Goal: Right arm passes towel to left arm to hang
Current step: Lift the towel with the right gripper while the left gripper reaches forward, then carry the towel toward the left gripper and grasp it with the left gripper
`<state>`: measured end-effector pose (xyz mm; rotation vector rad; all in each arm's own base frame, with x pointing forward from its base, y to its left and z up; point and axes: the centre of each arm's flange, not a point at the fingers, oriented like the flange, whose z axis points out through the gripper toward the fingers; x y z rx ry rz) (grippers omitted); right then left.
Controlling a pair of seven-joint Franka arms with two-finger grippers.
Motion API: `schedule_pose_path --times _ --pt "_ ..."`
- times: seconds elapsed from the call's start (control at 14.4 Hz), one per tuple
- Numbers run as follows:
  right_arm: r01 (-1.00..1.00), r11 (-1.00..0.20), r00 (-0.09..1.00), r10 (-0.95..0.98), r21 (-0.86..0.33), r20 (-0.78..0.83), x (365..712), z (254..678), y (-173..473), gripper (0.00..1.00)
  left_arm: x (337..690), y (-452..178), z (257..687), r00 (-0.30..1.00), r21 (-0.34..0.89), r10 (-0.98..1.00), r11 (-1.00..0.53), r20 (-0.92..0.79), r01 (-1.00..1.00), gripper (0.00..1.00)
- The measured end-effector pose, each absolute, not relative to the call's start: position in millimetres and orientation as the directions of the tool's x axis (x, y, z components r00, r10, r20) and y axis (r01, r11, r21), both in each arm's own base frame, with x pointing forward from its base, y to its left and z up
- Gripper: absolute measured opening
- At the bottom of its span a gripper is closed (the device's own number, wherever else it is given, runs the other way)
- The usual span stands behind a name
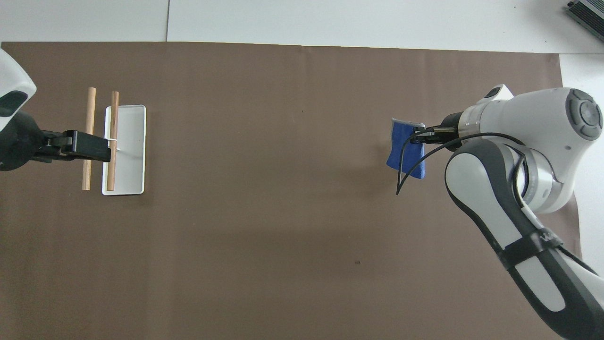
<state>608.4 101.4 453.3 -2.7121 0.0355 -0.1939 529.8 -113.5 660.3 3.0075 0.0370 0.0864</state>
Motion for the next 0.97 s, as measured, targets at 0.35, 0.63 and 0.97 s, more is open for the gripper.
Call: schedule_pose_path --times 0.35,0.63,0.97 --pt "-0.093 -0.708 0.986 -0.163 -0.7 0.034 604.0 478.7 144.1 0.04 534.3 -127.7 637.6 0.963 0.324 0.265 -0.917 0.058 0.233 1.0" --pt "-0.179 -0.514 0.972 -0.225 -0.839 -0.069 601.0 488.8 166.9 0.04 525.9 -139.2 611.8 0.91 0.468 0.413 -0.811 0.032 0.352 1.0" --pt "-0.298 -0.316 0.942 -0.252 -0.901 -0.224 591.4 491.1 204.6 0.04 514.9 -159.0 584.1 0.85 0.629 0.525 -0.648 -0.039 0.429 1.0"
